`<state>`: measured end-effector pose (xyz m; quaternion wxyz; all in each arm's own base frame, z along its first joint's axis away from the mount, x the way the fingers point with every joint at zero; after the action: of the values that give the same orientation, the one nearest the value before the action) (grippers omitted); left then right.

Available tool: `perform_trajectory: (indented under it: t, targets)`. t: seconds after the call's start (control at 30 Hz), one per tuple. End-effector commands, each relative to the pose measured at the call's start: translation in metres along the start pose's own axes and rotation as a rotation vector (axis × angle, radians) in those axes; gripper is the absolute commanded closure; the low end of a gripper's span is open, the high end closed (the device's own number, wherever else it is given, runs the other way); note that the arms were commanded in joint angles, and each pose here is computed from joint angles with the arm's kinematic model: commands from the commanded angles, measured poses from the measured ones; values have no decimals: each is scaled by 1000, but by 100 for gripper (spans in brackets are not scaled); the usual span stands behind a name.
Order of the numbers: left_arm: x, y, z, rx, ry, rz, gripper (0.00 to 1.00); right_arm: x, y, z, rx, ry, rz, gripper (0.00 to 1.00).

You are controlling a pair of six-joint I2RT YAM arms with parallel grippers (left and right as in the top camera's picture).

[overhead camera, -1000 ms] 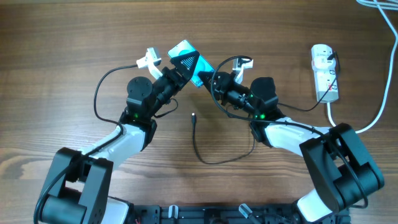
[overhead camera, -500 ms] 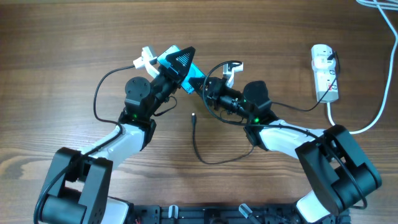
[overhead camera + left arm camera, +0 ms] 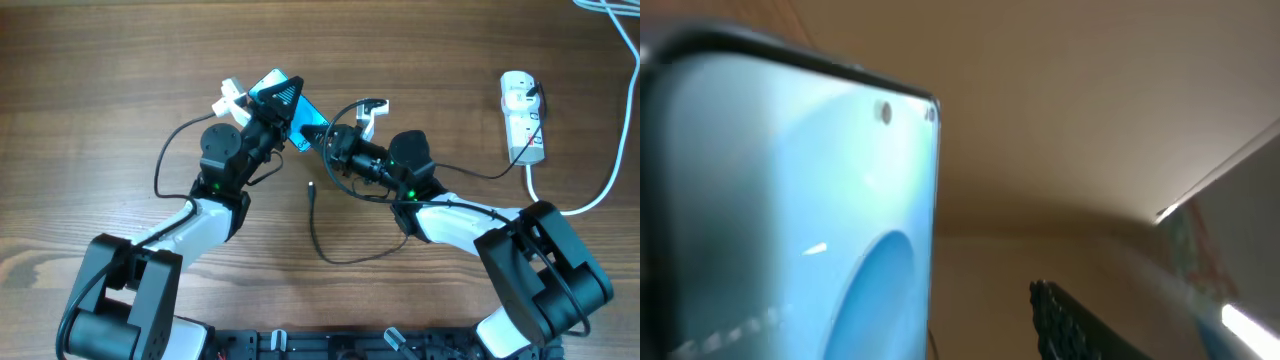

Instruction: Plug charger to phone and switch on socket

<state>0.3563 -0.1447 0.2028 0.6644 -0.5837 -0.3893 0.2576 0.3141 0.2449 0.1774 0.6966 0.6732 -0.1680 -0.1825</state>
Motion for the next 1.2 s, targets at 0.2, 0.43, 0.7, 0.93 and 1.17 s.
perform_trajectory:
  t: [0.2,0.43,0.7,0.93,1.17]
  targets:
    - [-2,-5,0,-25,17,-38,72,4,3,-3,4,-45,-108,96]
    - [-7,-2,0,-19,61,-57,53,9,8,-2,33,-64,-135,96]
    - [-9,-3,0,-25,79,-71,0,22,8,5,35,-99,-135,96]
    - [-10,-3,0,-27,88,-71,1,23,7,6,31,-95,-120,96]
    - [-10,-3,1,-28,92,-71,29,22,6,6,26,-80,-106,96]
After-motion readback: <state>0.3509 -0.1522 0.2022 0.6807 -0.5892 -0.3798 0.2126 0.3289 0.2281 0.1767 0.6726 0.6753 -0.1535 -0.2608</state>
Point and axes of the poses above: each gripper's point midway between its finger pads, its own z axis back along the fingers, its own y axis along the line the jaws close on, x = y × z, the point moved 7 cm from there along z, back along the fingers, and after that the axes turned 10 degrees about -z, right-handed, at the moved point
